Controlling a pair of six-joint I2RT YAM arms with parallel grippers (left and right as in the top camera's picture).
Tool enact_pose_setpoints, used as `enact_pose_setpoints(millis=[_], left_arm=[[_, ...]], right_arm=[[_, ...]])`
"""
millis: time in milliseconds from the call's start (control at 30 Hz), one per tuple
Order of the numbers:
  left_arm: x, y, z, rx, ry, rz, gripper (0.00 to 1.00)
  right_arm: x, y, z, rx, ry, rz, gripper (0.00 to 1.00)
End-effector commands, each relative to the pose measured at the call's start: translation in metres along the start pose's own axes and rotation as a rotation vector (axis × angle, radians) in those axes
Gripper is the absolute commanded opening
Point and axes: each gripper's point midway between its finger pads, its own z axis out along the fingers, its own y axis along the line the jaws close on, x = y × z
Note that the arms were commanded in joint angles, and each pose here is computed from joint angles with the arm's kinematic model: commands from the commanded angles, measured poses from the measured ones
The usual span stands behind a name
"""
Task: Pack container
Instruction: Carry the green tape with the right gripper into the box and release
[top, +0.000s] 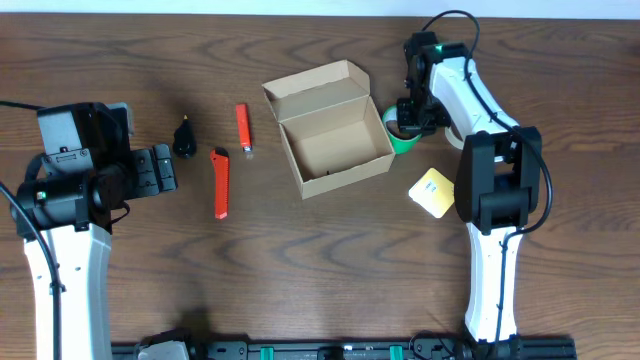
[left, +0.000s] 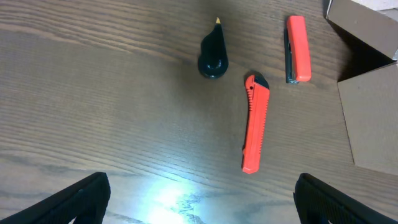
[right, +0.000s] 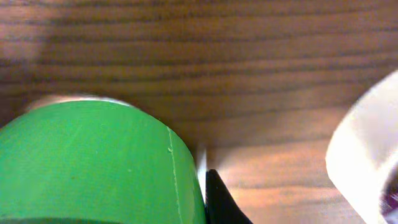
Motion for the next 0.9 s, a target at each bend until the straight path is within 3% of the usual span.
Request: enact_pose_setpoints(millis=[0,200,400,667,867], left_arm=[[-0.005,0.002,-0.005,-0.010,-0.015,0.008,0.95],[-0.005,0.002,-0.005,-0.010,-0.015,0.008,0.95],[-0.005,0.002,-0.005,-0.010,-0.015,0.008,0.95],[-0.005,0.002,-0.005,-0.010,-0.015,0.008,0.95],[-0.005,0.002,-0.005,-0.010,-0.015,0.008,0.95]], right_arm=[[-0.027,0.001,-0.048,-0.027,-0.127,0.015,0.01],[-0.050,0.003,-0.158,-0.078,-0.362,0.021,0.01],[-0.030,0.027,-0.230,-0.117,-0.478,-0.039,0.01],[0.018,0.098,-0.234,-0.121,-0.417,-0.271,0.01],[0.032,0.143,-0.224,-0.111,-0.420,-0.373,0.01]])
